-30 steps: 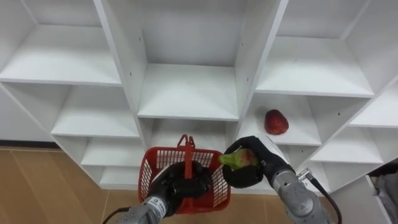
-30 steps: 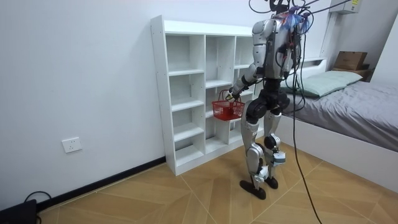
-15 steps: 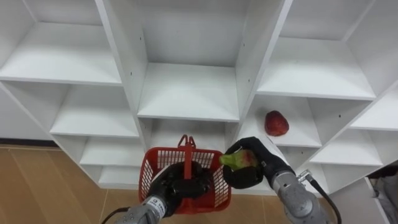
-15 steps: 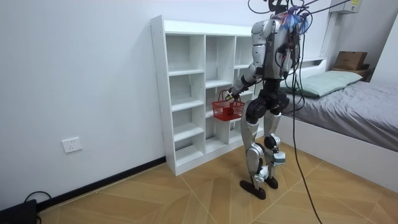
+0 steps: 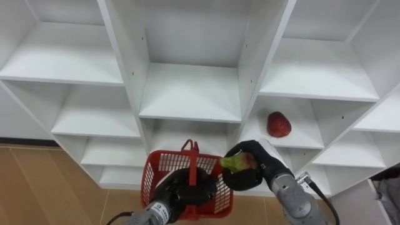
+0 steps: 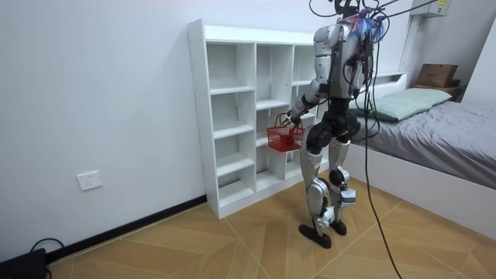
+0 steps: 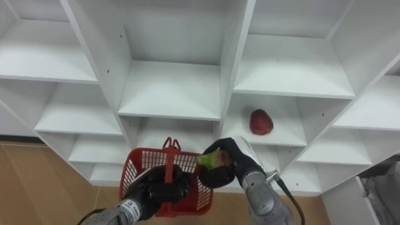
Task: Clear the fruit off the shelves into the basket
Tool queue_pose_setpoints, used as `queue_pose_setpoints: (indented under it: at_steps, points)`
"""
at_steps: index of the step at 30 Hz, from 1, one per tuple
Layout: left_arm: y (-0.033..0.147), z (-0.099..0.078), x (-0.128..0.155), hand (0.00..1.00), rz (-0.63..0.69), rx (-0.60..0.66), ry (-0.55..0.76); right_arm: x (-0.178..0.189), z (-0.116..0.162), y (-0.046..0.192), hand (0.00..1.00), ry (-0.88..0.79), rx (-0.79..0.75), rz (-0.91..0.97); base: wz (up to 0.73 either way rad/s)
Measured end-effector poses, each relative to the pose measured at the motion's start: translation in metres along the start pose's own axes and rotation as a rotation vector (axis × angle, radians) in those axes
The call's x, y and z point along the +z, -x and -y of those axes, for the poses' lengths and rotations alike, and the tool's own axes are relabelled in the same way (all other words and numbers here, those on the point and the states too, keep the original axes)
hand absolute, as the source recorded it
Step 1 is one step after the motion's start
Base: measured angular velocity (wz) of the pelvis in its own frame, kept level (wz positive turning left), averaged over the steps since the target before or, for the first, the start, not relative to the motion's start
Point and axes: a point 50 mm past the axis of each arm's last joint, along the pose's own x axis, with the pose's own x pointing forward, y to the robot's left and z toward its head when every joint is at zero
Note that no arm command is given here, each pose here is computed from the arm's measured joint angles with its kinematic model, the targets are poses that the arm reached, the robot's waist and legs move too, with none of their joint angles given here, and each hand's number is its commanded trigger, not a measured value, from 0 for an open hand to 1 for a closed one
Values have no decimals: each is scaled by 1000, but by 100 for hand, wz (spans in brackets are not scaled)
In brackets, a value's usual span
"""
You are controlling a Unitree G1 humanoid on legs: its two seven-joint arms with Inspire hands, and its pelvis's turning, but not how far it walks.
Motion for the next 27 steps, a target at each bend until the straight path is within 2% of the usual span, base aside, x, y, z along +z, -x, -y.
queue_pose_setpoints:
  at_steps: [27]
  points:
    - [1, 8, -12, 100, -44, -22, -22, 4, -8, -13, 100, 130, 52, -10, 3]
